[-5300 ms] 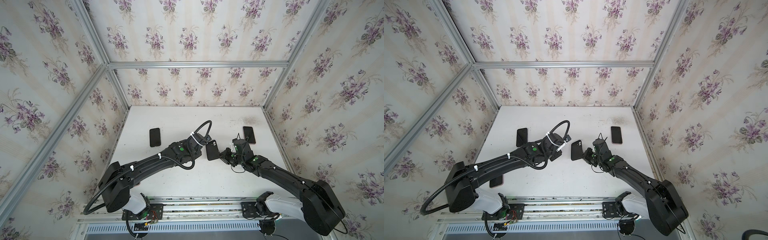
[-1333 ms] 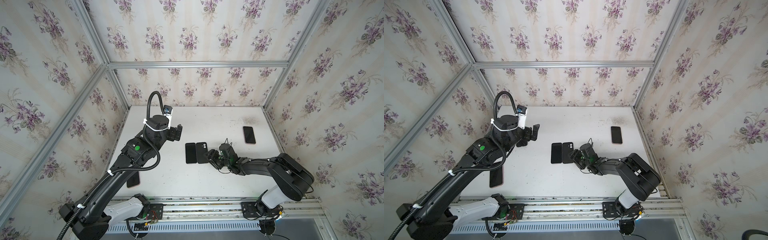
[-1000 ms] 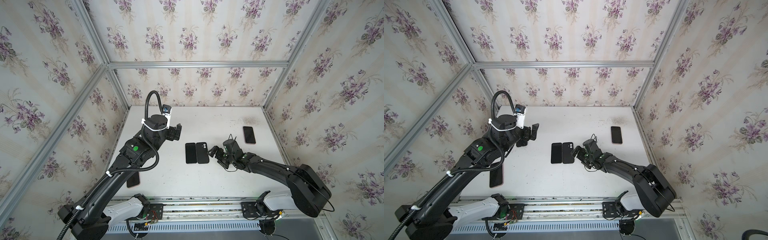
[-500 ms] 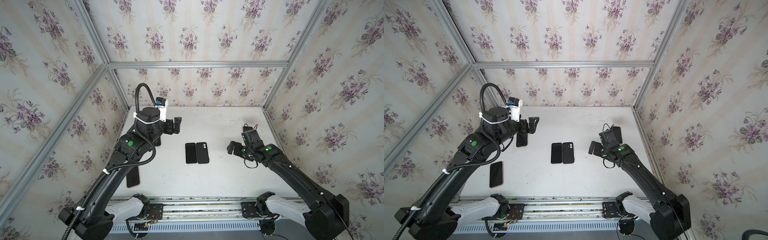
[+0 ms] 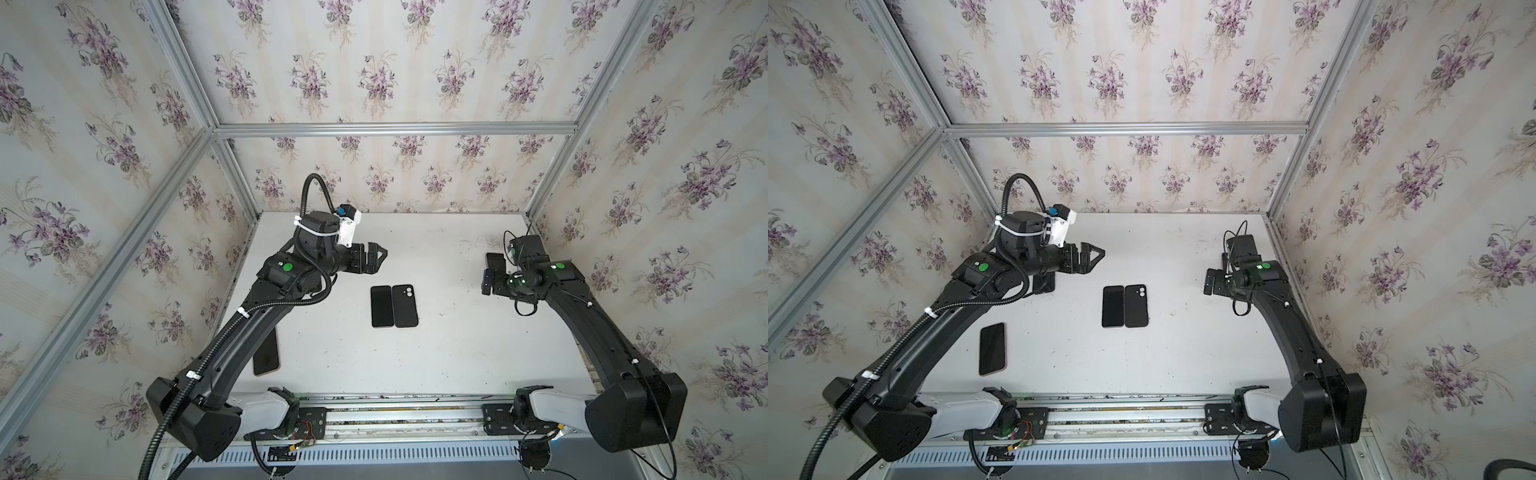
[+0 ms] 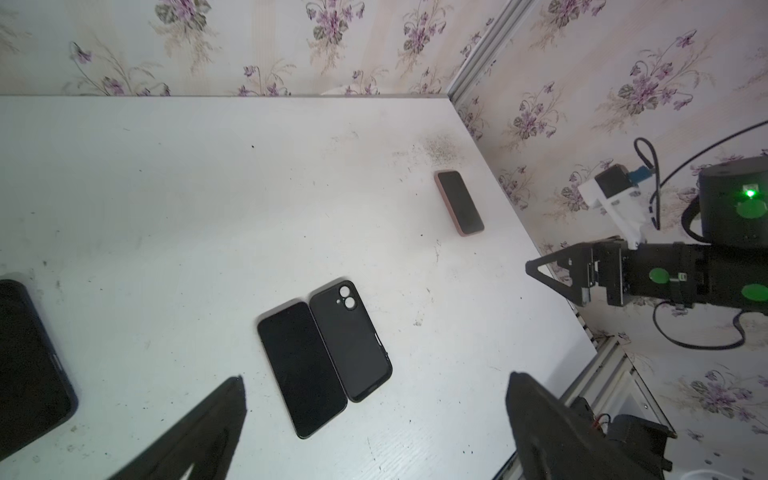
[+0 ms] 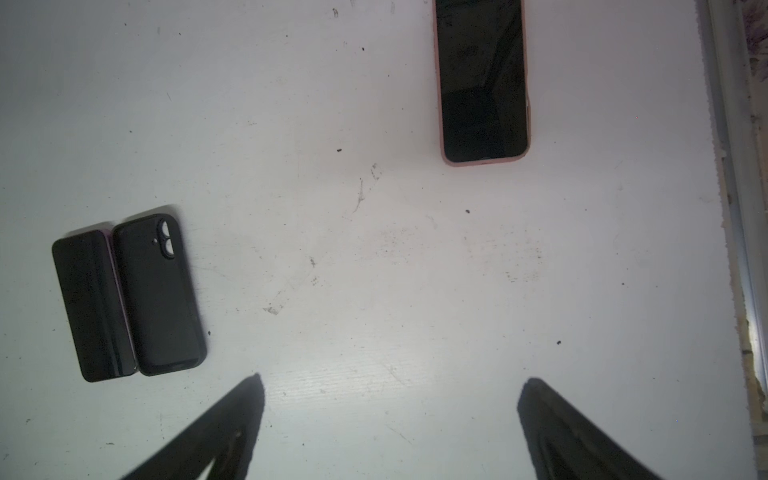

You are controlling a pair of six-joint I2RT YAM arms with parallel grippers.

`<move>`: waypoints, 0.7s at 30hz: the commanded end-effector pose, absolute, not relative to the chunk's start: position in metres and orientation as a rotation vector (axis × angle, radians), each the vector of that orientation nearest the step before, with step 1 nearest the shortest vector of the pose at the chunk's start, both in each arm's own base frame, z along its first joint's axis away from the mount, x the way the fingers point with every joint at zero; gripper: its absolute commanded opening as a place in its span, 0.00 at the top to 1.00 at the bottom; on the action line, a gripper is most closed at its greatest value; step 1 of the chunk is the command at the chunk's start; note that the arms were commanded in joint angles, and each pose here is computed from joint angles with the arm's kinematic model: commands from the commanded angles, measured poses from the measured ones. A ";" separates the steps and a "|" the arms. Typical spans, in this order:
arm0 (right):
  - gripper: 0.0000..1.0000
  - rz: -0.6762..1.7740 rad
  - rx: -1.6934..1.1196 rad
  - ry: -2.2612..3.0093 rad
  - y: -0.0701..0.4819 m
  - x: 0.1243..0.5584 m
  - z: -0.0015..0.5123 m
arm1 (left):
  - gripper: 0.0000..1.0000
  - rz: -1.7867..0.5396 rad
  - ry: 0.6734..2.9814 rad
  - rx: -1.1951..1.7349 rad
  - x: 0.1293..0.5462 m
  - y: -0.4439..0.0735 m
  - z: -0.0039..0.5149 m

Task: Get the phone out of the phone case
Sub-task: 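Move the right gripper to the pink-edged phone farther from the robot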

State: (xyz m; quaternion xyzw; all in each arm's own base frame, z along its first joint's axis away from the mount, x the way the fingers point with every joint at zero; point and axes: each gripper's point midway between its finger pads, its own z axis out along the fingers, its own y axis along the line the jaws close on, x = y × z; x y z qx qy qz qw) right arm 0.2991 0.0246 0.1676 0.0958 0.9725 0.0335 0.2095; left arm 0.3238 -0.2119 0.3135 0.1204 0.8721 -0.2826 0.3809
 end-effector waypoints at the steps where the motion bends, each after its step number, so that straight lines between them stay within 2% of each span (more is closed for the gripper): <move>1: 0.01 0.043 0.184 2.727 0.017 0.310 0.167 | 0.00 -0.795 2.271 0.333 0.316 -0.221 0.304; 11: 0.01 0.017 0.220 2.744 -0.017 0.353 0.147 | 0.00 -0.760 2.295 0.332 0.312 -0.215 0.298; 21: 0.01 0.057 0.233 2.822 -0.036 0.383 0.101 | 0.00 -0.711 2.330 0.314 0.310 -0.207 0.291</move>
